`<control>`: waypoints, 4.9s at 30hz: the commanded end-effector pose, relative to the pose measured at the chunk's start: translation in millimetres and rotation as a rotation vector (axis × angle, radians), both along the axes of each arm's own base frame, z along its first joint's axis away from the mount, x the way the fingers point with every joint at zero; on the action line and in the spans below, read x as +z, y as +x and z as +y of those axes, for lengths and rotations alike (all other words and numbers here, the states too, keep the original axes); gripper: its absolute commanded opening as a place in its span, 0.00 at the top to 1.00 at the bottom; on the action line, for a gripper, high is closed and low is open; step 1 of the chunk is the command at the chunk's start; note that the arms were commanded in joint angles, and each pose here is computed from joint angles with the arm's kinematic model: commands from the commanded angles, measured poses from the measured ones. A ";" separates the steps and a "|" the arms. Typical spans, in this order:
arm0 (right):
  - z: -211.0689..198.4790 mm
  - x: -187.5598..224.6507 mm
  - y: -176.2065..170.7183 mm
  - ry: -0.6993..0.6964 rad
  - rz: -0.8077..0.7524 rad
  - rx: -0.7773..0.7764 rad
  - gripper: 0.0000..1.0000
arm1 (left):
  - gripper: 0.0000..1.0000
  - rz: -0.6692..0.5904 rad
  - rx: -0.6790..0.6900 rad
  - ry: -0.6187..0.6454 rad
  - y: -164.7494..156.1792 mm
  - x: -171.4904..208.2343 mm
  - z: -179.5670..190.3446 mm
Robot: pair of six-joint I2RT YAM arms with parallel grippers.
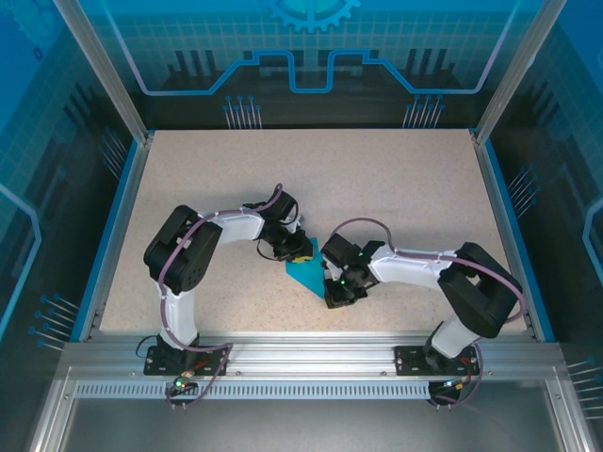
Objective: Fold a paper plane with a square sheet of paper (fold left side to right side)
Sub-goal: Fourth fold the wing at the center of the table.
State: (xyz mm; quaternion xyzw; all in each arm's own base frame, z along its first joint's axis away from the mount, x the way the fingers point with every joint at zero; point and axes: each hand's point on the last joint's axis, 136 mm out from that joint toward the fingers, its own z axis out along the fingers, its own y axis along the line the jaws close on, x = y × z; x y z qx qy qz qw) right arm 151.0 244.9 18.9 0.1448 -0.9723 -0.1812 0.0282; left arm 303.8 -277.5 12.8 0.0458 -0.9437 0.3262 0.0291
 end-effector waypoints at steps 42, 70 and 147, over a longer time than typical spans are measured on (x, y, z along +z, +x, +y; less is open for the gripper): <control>-11.2 -55.7 7.3 0.174 0.112 -0.239 0.95 | 0.75 -0.049 -0.027 0.045 -5.7 4.1 9.3; -21.5 -71.5 5.1 0.094 0.144 -0.208 1.00 | 0.88 -0.132 -0.189 -0.202 -49.1 33.0 -25.9; -35.6 -72.4 -12.4 0.013 0.211 -0.183 1.00 | 1.00 -0.238 0.038 -0.034 64.5 -11.8 69.5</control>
